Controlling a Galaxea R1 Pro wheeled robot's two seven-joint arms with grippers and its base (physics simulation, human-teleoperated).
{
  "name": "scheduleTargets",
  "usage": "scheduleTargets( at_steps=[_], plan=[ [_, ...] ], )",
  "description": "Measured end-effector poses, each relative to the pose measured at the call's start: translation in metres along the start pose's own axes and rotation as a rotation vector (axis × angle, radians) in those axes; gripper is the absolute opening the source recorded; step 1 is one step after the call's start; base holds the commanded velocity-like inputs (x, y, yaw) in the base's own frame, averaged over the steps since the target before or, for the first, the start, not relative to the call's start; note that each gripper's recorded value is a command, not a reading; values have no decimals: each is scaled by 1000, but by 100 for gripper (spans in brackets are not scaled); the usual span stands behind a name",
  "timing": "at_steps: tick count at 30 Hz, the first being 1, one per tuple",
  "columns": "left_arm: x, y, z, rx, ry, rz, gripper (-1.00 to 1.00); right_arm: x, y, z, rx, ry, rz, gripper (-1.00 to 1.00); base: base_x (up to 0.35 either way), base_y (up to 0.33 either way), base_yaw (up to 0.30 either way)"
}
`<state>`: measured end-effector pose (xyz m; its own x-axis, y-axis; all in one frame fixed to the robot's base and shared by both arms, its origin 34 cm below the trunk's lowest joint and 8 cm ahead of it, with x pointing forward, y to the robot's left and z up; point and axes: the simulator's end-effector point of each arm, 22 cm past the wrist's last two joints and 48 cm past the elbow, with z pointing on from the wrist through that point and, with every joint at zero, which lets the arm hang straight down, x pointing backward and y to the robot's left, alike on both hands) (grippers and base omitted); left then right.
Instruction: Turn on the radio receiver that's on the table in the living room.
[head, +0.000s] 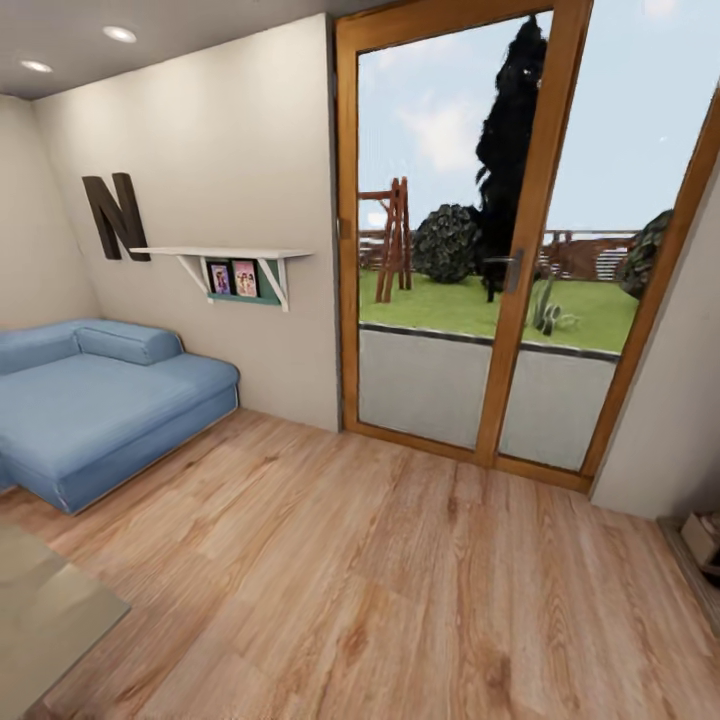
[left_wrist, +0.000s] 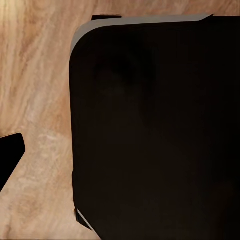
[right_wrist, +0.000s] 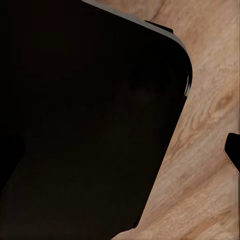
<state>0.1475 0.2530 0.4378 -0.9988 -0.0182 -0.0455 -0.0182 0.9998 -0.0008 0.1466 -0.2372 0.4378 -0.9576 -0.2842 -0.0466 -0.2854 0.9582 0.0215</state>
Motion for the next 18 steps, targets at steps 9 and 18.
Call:
scheduleTargets(
  at_steps=[9, 18],
  plan=[
    [0, 0, 0, 0, 1, 0, 100, 0, 0, 0, 0, 0, 0, 100, 0, 0, 272],
    [0, 1, 0, -1, 0, 0, 100, 0, 0, 0, 0, 0, 0, 100, 0, 0, 272]
  ],
)
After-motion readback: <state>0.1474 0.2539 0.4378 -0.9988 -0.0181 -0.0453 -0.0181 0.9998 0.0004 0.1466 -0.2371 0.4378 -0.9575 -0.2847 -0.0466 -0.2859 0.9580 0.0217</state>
